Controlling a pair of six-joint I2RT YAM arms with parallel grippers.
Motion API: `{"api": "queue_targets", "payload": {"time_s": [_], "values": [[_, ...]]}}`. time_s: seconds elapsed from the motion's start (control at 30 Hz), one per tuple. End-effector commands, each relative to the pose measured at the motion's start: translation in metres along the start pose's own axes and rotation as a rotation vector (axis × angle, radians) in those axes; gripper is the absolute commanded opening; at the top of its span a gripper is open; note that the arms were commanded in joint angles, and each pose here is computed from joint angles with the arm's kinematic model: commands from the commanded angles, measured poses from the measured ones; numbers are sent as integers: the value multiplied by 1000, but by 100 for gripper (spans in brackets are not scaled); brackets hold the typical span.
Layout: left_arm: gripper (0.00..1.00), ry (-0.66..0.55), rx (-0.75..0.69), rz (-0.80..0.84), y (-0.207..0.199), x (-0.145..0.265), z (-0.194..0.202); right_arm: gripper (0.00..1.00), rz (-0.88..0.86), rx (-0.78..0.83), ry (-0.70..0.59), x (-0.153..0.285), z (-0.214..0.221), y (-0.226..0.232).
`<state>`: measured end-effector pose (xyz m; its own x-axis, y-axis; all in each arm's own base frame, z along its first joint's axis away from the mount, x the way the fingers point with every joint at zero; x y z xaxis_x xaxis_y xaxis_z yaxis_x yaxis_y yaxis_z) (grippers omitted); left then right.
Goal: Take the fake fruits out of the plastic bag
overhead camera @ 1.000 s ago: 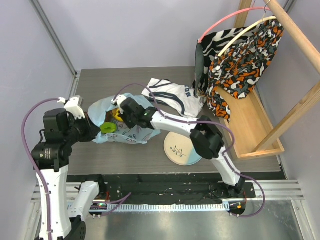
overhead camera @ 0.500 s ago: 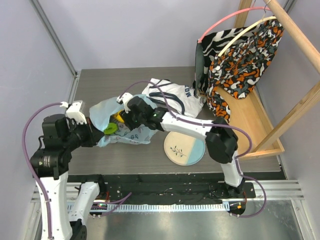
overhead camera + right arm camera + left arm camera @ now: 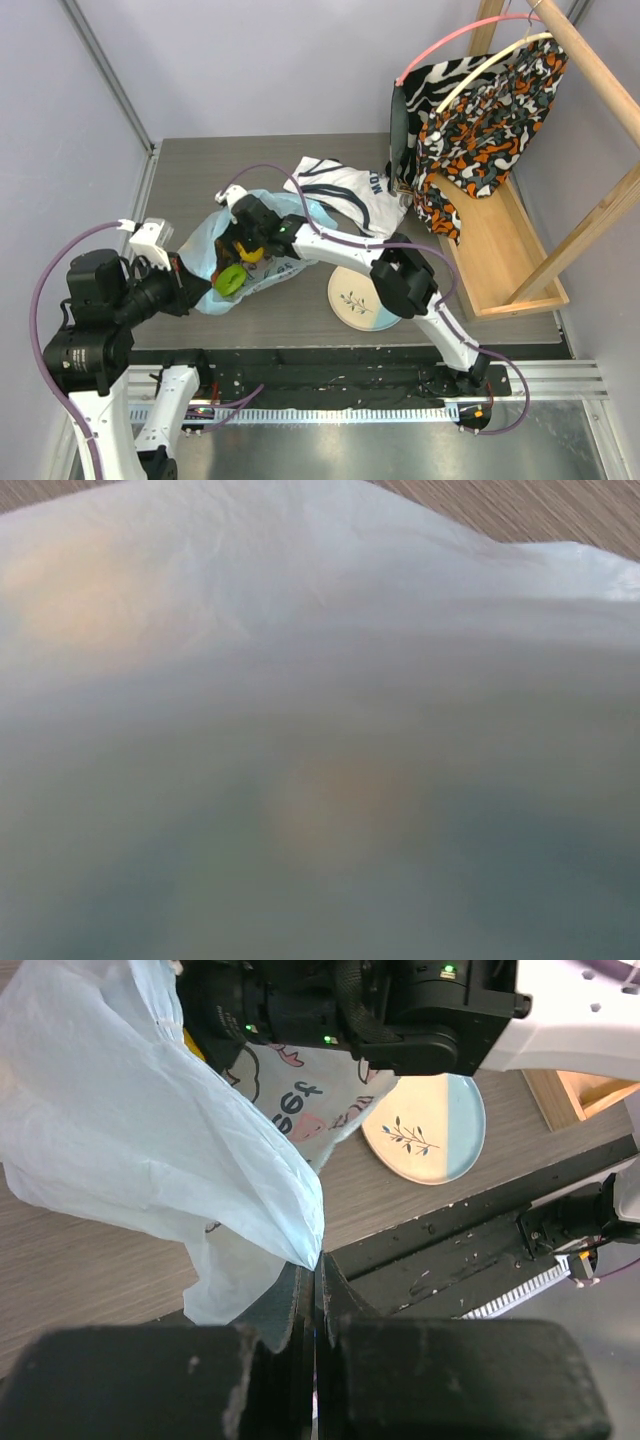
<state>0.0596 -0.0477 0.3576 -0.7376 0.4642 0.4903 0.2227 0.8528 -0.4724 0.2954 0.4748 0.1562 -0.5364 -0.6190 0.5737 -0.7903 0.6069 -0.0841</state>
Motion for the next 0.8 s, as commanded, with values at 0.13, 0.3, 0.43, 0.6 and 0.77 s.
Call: {"api": "queue_targets", "payload": {"time_s": [0.13,0.3,0.43,0.6,0.77], "values": [[0,76,38,-6,3,-3,7,95,27,-9,35,-41,25,12],[0,66,36,-16,5,-7,4,93,80,-18,56,-41,31,11],[0,58,38,-24,9,-12,3,65,71,16,51,-31,25,8],[0,30,36,-25,14,-21,0,32,6,67,-11,14,-9,-5],[0,4,44,-32,23,-36,-2,28,-124,61,-167,107,-68,-29]]}}
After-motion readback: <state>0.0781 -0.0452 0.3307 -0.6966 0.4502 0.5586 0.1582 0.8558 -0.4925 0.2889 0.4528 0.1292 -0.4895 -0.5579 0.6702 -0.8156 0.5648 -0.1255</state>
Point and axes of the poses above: each gripper's point midway between its finger pads, its own x axis back along the fingers, its own y axis along the line the jaws close on, z = x × y, the point moved 8 cm from there along x, back along the fingers, and after that the axes turned 9 degrees about x, right-handed, at the moved point
